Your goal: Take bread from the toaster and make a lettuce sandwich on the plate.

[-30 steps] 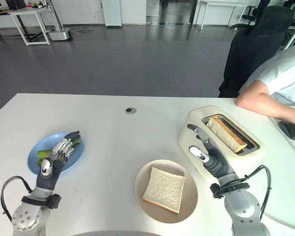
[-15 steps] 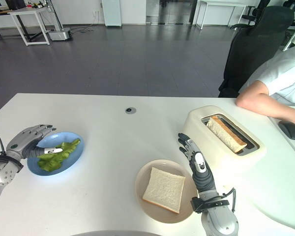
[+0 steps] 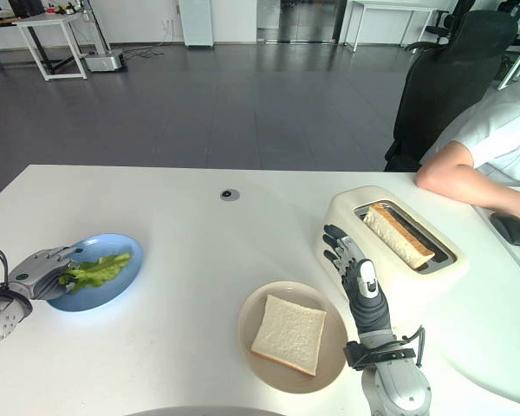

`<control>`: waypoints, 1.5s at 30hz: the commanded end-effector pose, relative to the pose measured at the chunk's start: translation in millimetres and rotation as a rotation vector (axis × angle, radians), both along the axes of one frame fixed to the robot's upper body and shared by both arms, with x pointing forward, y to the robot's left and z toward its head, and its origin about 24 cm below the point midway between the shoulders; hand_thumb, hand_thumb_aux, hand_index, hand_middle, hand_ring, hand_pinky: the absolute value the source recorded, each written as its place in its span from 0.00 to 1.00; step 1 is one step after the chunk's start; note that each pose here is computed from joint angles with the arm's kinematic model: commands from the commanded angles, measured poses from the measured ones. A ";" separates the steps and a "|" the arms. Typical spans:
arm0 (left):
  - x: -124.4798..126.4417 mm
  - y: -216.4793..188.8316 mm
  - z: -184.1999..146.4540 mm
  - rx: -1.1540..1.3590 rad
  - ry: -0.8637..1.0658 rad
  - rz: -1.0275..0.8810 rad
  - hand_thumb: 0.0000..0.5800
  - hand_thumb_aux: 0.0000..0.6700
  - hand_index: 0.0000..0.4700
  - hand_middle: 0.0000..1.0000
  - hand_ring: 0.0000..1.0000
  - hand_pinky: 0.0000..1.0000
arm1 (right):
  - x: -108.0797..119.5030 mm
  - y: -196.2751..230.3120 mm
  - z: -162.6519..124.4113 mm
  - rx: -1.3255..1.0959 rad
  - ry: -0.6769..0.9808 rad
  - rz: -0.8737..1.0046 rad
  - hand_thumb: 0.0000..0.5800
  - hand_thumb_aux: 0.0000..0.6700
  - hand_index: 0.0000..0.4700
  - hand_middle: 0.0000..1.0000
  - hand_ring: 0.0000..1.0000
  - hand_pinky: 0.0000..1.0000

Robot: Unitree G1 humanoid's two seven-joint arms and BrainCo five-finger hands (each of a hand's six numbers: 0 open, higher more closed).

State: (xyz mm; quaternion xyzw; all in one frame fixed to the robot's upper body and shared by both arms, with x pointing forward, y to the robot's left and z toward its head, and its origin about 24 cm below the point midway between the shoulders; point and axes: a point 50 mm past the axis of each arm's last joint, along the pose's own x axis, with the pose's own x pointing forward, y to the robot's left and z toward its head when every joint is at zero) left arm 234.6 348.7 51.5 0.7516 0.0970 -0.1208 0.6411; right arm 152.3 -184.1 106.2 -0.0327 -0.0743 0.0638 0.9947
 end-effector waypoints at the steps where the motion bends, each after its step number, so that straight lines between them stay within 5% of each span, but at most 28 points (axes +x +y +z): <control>1: 1.5 -1.4 3.1 0.001 -0.004 -0.018 1.00 1.00 1.00 0.00 0.00 0.00 | 1.6 -1.5 -0.5 0.002 0.006 -0.003 0.00 0.00 0.00 0.00 0.00 0.00; 8: 9.9 -22.1 37.6 -0.089 -0.149 -0.102 1.00 1.00 1.00 0.00 0.00 0.00 | 1.9 -1.9 -1.3 -0.001 0.008 -0.003 0.00 0.00 0.00 0.00 0.00 0.00; 15: -1.2 -112.8 78.5 -0.364 -0.246 -0.356 1.00 1.00 1.00 0.00 0.00 0.00 | 3.6 -3.7 -1.6 -0.007 0.006 -0.006 0.00 0.00 0.00 0.00 0.00 0.00; 28: -26.5 -297.8 46.9 -0.708 -0.061 -0.762 1.00 1.00 1.00 0.00 0.00 0.00 | 9.6 -4.4 1.3 -0.011 -0.012 -0.007 0.00 0.00 0.00 0.00 0.00 0.00; 37: -35.3 -329.8 -0.4 -0.587 0.065 -0.827 1.00 0.96 0.96 0.00 0.00 0.00 | 10.8 -2.8 5.2 -0.018 -0.028 0.003 0.00 0.00 0.00 0.00 0.00 0.00; 38: -35.3 -326.3 -4.5 -0.564 0.077 -0.825 0.96 0.81 0.81 0.00 0.00 0.00 | 11.1 -2.5 7.7 -0.022 -0.038 0.005 0.00 0.00 0.00 0.00 0.00 0.00; 39: -35.1 -322.0 -7.3 -0.541 0.095 -0.823 0.79 0.55 0.55 0.00 0.00 0.00 | 11.6 -3.0 11.1 -0.027 -0.052 0.004 0.00 0.00 0.00 0.00 0.00 0.00; 40: -34.8 -318.9 -8.7 -0.525 0.109 -0.822 0.11 0.06 0.06 0.00 0.00 0.00 | 12.1 -4.0 13.6 -0.033 -0.063 0.000 0.00 0.00 0.00 0.00 0.00 0.00; 41: -34.6 -316.8 -8.9 -0.517 0.120 -0.824 0.00 0.00 0.00 0.00 0.00 0.00 | 13.0 -5.5 16.0 -0.038 -0.072 -0.004 0.00 0.00 0.00 0.00 0.00 0.00; 45: -30.7 -313.7 -6.7 -0.503 0.135 -0.820 0.00 0.00 0.00 0.00 0.00 0.00 | 17.0 -10.5 20.9 -0.060 -0.094 -0.018 0.00 0.00 0.00 0.00 0.00 0.00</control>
